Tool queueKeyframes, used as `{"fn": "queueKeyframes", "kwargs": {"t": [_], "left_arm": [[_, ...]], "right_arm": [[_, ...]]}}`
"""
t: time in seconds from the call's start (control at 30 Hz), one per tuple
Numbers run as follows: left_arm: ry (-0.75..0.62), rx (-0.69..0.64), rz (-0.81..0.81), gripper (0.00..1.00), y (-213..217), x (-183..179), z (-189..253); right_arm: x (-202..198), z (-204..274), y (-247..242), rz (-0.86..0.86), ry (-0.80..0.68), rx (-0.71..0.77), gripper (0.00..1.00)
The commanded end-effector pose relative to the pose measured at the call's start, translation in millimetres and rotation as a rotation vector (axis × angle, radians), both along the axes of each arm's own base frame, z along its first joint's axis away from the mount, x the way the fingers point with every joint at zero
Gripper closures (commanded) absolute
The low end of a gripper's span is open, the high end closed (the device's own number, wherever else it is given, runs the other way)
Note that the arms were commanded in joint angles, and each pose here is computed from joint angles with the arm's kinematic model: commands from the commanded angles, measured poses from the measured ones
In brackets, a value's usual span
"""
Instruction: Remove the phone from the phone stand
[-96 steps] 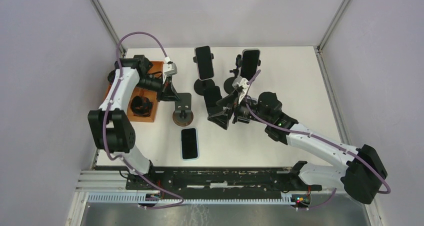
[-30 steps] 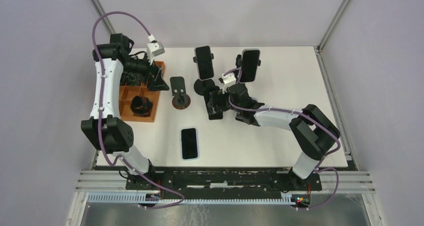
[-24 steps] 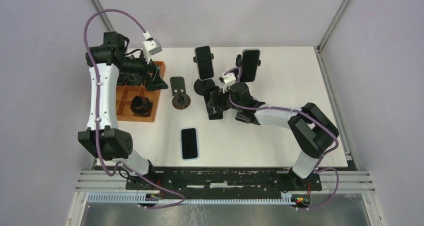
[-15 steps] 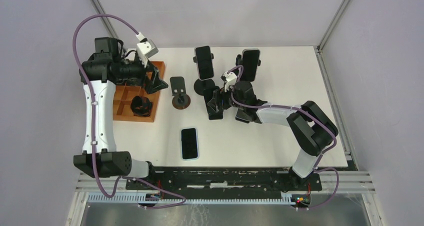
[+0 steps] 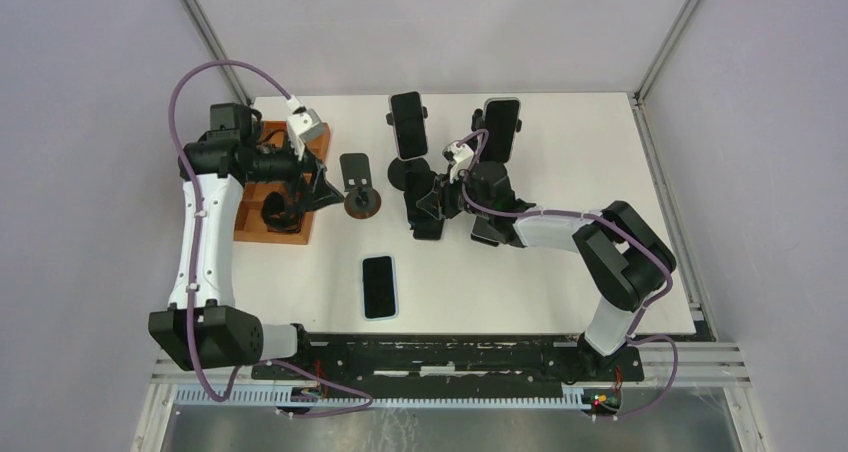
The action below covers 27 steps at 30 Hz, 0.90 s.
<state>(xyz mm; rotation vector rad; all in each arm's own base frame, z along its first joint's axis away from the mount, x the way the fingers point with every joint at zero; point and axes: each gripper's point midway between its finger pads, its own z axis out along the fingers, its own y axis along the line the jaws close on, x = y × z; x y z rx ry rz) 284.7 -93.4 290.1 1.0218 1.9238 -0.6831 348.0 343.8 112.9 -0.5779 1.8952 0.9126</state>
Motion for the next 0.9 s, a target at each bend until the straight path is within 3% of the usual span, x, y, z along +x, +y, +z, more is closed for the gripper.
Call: {"fn": "queueKeyframes", "kwargs": {"t": [0.0,0.4,0.87], "left_arm": [[0.058,-0.047,-0.158,0.04,-13.5,-32.6,-33.1],[0.100,0.040,-0.267,0.08,-42.8,-47.5,-106.9],[0.095,0.031,-0.372,0.14,-56.0,-55.0,-113.1]], "right_arm": [[-2.4,-0.3,1.7,0.015,-0.009,0.030,0.68],[-44.5,1.8,11.7,0.119,0.036,0.104,1.00],[-113.2,85.9,26.7,0.356,0.021,0.384,1.00]]}}
